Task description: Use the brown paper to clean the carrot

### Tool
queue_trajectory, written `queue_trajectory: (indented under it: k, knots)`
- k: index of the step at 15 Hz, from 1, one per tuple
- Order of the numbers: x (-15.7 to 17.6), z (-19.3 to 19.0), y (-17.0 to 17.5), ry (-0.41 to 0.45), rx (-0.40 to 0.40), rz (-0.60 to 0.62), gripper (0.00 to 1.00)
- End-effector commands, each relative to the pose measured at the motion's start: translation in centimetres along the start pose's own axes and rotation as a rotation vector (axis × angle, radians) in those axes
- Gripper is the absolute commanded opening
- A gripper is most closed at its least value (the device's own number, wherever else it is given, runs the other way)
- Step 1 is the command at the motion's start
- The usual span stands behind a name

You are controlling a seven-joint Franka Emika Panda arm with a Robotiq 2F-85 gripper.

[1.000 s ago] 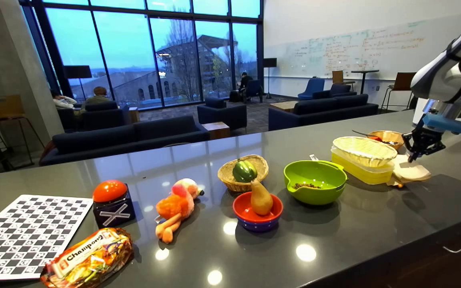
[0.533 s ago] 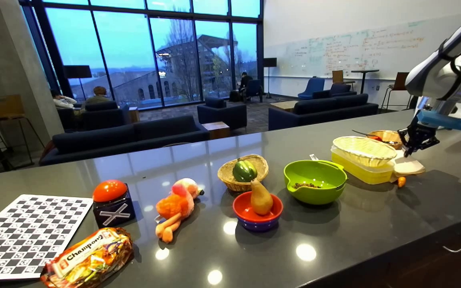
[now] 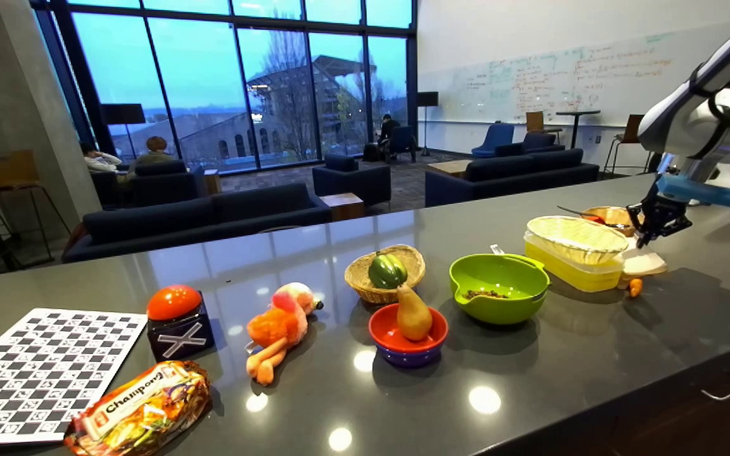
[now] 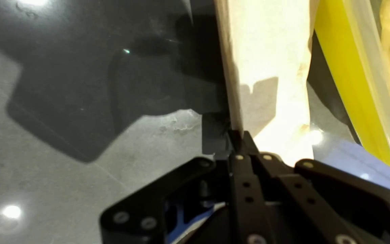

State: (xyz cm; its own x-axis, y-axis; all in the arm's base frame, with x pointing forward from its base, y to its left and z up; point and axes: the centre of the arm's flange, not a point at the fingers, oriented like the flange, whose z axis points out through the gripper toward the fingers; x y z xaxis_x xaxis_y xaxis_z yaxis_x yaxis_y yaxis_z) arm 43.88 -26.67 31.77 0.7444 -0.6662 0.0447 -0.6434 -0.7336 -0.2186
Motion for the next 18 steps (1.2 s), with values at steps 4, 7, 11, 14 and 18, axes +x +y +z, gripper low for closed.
queue_trajectory:
  k: [4, 7, 11, 14, 18]
  knots:
    - [-2.3, 0.7, -0.2, -0.035, 0.036, 0.008, 0.0]
    - [-3.6, 1.5, -0.5, -0.058, 0.039, 0.007, 0.0]
    - [-5.3, 2.3, -0.9, -0.086, 0.034, 0.0, 0.0]
    - [-6.8, 2.7, -1.1, -0.105, 0.028, -0.006, 0.0]
    - [-8.7, 3.1, -1.2, -0.128, 0.024, -0.017, 0.0]
